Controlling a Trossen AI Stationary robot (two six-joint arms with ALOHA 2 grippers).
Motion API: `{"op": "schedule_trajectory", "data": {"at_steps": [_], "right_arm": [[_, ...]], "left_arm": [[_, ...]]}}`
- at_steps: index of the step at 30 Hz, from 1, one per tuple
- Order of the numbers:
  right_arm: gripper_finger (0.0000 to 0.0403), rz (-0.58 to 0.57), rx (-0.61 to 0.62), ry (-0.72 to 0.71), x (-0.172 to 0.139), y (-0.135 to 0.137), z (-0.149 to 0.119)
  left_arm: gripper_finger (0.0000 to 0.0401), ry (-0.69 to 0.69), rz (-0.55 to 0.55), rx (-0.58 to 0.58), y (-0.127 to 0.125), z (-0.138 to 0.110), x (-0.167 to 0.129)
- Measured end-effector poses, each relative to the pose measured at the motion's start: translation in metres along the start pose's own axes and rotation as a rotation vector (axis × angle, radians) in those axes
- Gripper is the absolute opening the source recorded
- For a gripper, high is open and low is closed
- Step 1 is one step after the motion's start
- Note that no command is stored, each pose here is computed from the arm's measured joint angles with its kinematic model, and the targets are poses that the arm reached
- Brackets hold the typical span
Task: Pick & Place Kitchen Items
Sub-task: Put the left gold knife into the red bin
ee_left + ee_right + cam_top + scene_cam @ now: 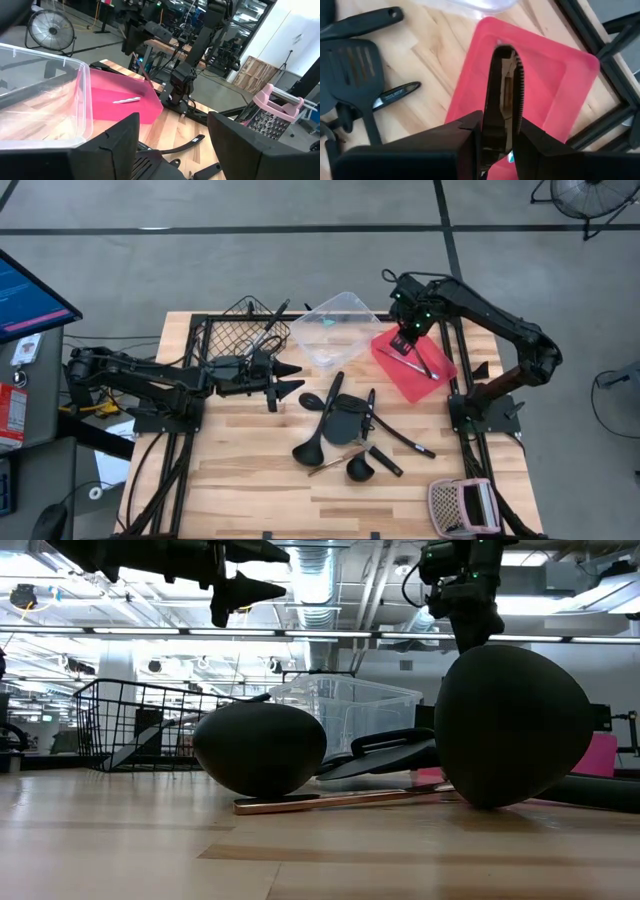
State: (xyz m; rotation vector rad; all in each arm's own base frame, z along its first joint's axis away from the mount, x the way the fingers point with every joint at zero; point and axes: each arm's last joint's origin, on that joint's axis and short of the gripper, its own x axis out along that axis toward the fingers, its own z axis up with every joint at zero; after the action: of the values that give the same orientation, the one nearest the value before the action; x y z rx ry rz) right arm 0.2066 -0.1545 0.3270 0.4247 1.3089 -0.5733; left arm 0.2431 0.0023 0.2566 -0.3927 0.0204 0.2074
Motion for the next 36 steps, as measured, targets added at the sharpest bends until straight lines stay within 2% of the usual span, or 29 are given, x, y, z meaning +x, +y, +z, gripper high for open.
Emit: {"op": "schedule_trajectory", "data": {"at_steps": [12,36], "right_arm": [[0.0068,-0.11,0.009,-0.031,0.008,-0.008,0.003],[0.0068,-0.186,0.002,-0.057,0.054,-0.007,0.0]], "left_arm": [[0.0214,0.0,0.001,-0.028,0.0,0.0,0.0],[0.0209,-0.001,0.004,-0.054,0.0,0.0,0.0]]}}
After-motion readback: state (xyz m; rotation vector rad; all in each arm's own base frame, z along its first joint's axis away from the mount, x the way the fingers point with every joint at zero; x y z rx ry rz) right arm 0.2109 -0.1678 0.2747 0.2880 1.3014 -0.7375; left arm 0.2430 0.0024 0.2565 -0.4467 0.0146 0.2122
